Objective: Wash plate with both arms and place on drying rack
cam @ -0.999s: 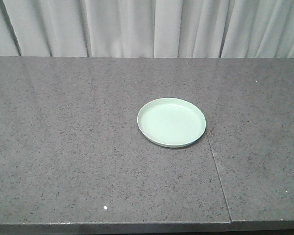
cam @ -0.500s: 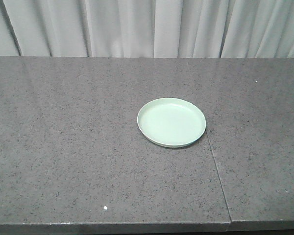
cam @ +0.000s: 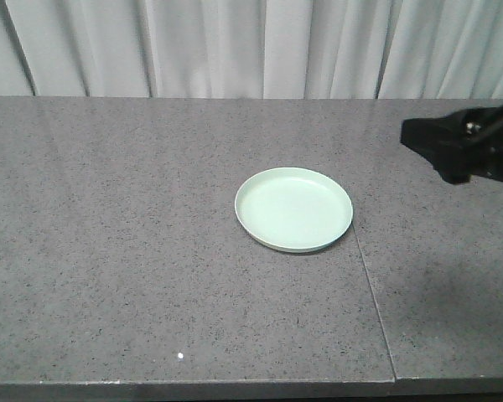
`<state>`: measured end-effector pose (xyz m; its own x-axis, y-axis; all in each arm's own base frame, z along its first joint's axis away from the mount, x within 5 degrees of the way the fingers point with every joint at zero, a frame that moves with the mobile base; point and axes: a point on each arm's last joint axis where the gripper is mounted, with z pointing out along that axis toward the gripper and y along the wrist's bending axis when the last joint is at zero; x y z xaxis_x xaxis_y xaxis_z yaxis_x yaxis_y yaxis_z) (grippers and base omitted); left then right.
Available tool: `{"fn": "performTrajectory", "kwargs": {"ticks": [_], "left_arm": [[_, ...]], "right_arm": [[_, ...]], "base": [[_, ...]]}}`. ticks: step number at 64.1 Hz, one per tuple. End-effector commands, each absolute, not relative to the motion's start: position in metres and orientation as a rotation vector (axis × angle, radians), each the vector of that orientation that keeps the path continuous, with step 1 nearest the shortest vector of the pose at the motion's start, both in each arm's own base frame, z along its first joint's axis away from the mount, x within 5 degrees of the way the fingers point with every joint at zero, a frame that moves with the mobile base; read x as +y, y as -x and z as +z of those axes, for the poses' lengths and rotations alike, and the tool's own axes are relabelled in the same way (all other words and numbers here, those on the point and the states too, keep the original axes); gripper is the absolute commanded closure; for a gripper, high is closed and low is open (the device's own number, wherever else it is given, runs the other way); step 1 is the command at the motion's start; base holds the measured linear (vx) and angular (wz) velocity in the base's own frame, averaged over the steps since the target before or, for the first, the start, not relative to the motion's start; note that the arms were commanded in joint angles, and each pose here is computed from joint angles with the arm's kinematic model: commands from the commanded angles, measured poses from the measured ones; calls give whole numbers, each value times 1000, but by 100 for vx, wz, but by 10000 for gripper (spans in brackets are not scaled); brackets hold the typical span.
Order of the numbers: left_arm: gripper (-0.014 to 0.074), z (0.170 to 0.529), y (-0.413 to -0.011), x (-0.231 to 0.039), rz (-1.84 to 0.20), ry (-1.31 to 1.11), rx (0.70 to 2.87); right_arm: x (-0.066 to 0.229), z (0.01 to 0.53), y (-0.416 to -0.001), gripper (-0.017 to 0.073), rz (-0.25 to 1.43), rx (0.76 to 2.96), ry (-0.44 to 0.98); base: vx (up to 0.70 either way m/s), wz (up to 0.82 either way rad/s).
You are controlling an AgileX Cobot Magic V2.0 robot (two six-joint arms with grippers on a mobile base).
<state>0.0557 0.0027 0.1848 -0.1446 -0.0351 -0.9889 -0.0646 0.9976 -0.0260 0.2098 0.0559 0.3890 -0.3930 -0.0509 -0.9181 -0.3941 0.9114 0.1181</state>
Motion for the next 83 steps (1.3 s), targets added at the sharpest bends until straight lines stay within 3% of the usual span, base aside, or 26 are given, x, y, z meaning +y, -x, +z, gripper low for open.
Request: {"fn": "performTrajectory", "kwargs": {"ticks": [1,25,42,70,83], "left_arm": [[600,201,-54,3,22,83,1606],[600,201,-54,3,22,83,1606],[600,201,-54,3,22,83,1606],[600,201,-54,3,22,83,1606],[600,201,-54,3,22,83,1606]], "right_arm": [[63,413,-233,27,414,1886,372],[82,366,-342,27,447,2120,445],[80,314,-394,27,336,2285,426],[79,258,-427,31,279,2426,404],[80,242,-430,74,283,2478,396]], "base": [[0,0],[0,0],[0,0],[0,0],[0,0]]}}
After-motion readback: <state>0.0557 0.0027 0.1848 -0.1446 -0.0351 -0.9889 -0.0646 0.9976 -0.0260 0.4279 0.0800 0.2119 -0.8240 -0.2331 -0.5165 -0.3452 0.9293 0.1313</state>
